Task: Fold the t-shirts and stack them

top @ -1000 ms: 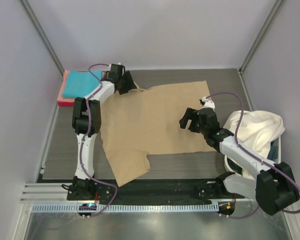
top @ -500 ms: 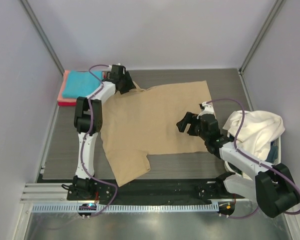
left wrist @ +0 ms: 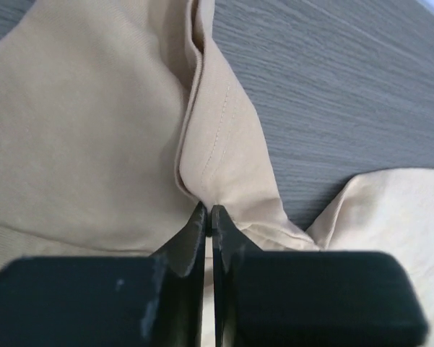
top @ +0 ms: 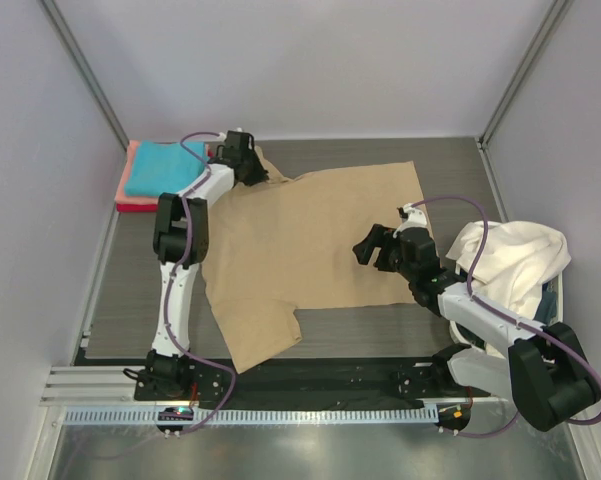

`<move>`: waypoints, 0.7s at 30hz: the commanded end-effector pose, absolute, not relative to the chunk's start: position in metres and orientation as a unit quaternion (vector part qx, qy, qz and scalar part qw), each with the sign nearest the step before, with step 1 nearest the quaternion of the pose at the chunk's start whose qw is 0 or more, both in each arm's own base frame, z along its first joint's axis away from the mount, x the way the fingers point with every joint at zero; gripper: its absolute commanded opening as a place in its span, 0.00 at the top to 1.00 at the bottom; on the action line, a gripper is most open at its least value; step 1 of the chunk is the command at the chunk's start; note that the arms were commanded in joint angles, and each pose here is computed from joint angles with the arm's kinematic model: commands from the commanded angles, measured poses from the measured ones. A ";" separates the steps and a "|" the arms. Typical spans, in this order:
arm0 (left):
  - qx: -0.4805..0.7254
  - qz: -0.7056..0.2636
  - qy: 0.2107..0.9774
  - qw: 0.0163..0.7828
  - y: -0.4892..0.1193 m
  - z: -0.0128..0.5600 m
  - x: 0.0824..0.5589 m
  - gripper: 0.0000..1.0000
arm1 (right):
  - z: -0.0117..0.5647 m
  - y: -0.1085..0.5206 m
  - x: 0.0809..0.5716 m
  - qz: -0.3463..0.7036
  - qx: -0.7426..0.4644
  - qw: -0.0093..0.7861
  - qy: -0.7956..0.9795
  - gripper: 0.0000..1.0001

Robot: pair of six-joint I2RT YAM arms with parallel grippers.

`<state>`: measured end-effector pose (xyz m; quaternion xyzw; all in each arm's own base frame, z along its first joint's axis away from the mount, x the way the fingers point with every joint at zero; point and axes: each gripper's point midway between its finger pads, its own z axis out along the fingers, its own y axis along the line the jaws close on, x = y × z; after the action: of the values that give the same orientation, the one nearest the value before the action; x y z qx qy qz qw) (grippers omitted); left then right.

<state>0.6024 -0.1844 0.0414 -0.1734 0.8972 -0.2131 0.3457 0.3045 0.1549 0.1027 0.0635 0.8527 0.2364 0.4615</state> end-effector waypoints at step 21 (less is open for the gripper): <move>-0.037 -0.304 0.838 0.452 -0.274 0.189 0.604 0.00 | 0.148 0.148 0.324 0.221 0.082 0.510 0.827 0.09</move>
<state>0.6421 -0.2908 0.1125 -0.0666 0.8439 -0.3292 0.4182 0.3080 0.1587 0.1056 0.0603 0.8562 0.2386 0.4543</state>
